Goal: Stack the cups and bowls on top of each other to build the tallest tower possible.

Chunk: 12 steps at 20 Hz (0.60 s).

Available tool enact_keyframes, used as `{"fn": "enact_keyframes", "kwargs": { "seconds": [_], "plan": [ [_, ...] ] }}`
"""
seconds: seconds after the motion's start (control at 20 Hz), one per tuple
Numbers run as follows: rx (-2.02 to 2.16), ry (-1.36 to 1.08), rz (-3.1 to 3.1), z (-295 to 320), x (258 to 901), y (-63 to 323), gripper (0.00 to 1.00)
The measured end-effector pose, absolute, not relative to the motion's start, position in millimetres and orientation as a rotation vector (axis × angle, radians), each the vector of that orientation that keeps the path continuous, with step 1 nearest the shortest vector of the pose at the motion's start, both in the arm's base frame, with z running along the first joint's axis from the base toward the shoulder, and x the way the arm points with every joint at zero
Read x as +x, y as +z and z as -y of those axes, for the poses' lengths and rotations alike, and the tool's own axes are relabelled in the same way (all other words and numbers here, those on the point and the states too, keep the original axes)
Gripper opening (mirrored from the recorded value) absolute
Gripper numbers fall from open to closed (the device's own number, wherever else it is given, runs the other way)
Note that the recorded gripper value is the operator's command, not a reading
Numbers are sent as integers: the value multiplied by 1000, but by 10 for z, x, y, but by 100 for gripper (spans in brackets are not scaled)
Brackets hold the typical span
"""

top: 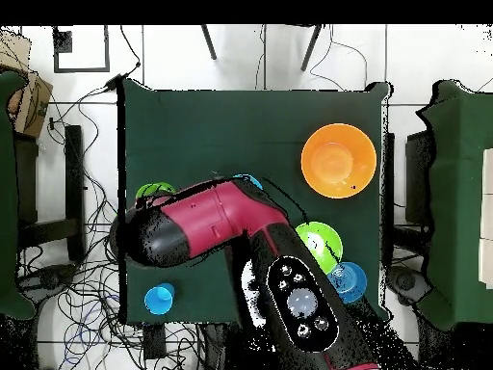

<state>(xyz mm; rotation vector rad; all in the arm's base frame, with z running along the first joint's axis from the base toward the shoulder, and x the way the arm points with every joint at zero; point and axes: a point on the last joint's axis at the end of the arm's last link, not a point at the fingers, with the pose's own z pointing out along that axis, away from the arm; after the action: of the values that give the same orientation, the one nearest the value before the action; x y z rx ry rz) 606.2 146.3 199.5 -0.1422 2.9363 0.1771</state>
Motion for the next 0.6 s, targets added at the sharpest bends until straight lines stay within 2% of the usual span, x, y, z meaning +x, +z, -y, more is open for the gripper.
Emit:
{"fn": "enact_keyframes", "kwargs": {
  "seconds": [0.6],
  "plan": [
    [-58,192,-2971,-1153,6285,2004,0]
  ]
}}
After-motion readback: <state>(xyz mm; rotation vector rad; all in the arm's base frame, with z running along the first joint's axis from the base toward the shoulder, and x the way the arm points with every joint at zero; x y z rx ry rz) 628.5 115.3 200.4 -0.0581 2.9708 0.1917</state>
